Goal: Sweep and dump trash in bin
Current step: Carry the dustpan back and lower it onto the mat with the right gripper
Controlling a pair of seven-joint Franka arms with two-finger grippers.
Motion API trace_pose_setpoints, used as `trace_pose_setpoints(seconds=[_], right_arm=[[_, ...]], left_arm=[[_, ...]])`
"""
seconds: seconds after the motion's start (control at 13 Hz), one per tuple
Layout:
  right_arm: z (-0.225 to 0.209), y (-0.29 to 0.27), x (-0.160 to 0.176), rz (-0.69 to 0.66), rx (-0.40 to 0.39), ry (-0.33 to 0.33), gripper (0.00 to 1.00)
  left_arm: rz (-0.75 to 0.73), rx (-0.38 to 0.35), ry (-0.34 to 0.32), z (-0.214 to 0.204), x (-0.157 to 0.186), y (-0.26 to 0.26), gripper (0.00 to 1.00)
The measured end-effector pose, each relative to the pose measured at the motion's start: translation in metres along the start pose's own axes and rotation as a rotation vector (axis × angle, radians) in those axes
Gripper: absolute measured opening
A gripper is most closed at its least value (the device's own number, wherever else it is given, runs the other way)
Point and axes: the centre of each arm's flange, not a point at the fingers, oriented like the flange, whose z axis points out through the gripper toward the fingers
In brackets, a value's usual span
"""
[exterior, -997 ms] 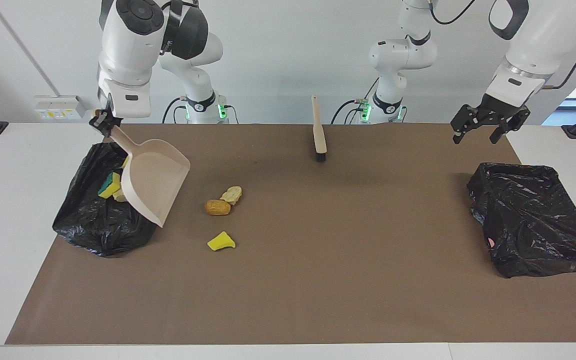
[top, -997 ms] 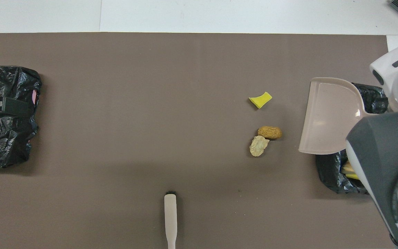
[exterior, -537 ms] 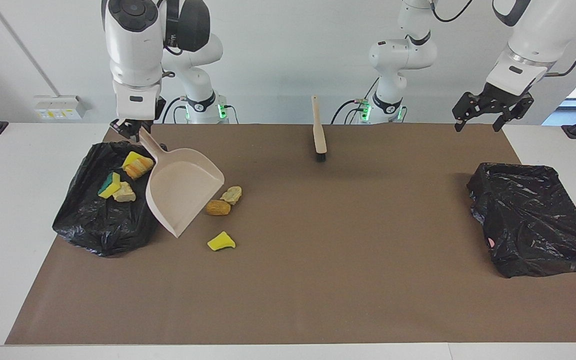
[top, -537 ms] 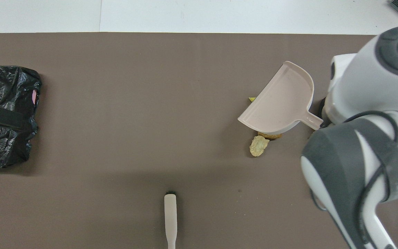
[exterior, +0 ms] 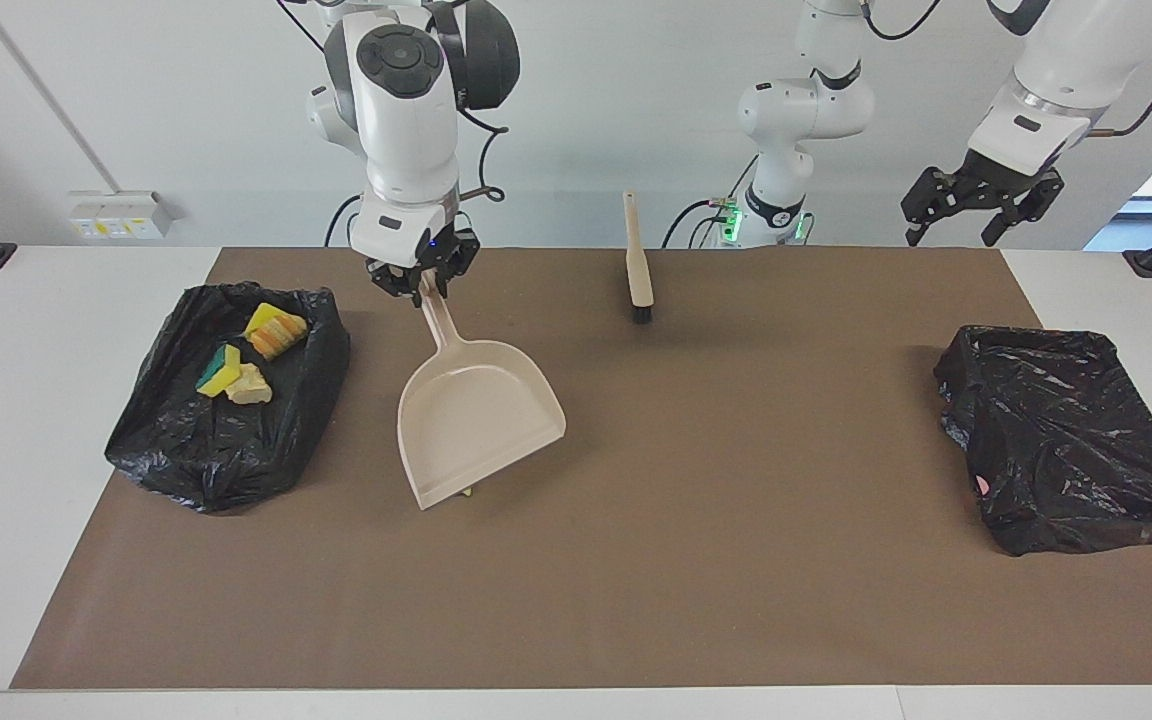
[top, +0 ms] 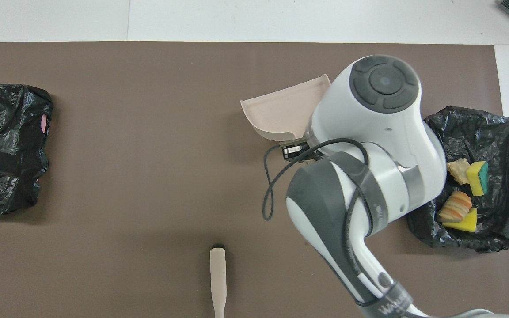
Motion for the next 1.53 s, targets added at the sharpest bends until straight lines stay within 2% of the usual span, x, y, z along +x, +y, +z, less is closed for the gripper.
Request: trace_pose_setpoints(seconds=[0.46,0.77,0.92,1.15,1.53], right_arm=[[0.042,-0.108,0.016,0.217,0.083,0.089,0.33],[0.095,-0.161,0.013,0.208,0.092,0.107,0.33],[0.113,-0.171,0.011,0.194,0.082,0.096,0.33],[0.115,-0.173,0.012,0.194,0.083,0.097,0.33],[0.134,-0.173,0.014,0.202,0.101,0.106,0.33]], left_arm=[[0.002,0.003,0.001,0.0,0.0,0.002,1.0],[0.0,0.004,0.0,0.0,0.0,0.001,1.0],[-0.004,0.002,0.006,-0.002,0.004,-0.001,1.0],[-0.015,-0.002,0.03,-0.012,0.017,-0.009,1.0],[-0.013,-0.002,0.032,-0.014,0.018,-0.008,1.0]])
